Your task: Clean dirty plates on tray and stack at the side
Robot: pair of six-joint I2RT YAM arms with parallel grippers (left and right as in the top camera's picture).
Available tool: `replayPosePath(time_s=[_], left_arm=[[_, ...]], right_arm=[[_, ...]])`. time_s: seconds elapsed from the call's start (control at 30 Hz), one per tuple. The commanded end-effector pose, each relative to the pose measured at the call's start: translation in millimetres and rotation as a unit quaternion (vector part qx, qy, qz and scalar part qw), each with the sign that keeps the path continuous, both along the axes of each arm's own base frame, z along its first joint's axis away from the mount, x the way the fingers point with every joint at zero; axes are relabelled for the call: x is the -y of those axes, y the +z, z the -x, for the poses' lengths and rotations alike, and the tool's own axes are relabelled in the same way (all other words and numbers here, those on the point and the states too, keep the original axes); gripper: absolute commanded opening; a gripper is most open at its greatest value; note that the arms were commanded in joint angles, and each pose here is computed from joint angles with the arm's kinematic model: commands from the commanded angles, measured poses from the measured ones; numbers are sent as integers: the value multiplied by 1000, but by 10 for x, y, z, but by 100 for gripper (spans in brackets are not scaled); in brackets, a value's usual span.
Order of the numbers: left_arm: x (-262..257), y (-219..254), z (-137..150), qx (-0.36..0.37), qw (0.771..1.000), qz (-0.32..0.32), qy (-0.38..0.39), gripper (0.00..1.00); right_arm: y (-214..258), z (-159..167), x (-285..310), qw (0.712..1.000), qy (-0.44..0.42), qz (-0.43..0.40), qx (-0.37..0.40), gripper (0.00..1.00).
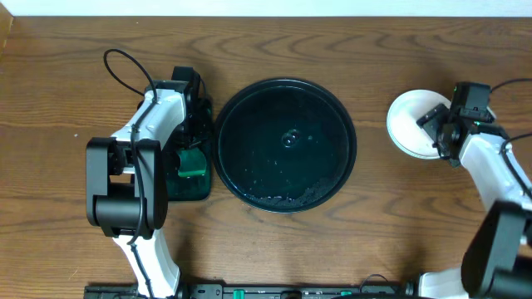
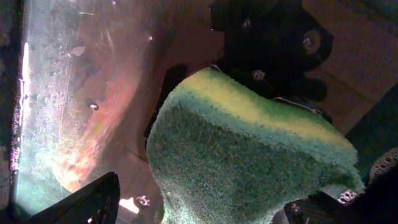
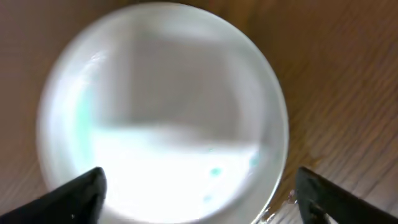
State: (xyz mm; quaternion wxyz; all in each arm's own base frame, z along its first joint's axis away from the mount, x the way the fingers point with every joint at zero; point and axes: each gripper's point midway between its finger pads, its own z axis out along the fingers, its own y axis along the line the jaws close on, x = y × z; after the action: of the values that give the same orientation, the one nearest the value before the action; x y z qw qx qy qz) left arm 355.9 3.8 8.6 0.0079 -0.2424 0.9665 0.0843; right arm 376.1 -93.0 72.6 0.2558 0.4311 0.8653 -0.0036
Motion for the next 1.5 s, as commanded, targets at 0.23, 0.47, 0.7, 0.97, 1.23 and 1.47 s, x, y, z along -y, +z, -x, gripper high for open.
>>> replayPosePath(time_s=[0.23,0.47,0.7,0.97,1.23,1.47], left_arm=[[-16,-27,38,-7,1000,-3,-2,82],[-7,-30,-92,20,1000,-1,5,82],[-17,22,-146,31,1000,-1,5,83],[-104,774,-318,128,991,-26,-30,82],[-165,2074,-33,277,959,-42,-50,82],[-110,3116,594,421,902,-30,-88,83]], right_arm=[[1241,295,-889,966,228,27,116,99],[1683,817,-1437,935,316,14,162,99],[1983,1168,-1772,898,386,16,212,99],[1948,1233,-1838,892,404,15,203,99],[1835,1179,-1856,887,424,30,180,99],[1788,1157,-1862,879,443,46,169,99]])
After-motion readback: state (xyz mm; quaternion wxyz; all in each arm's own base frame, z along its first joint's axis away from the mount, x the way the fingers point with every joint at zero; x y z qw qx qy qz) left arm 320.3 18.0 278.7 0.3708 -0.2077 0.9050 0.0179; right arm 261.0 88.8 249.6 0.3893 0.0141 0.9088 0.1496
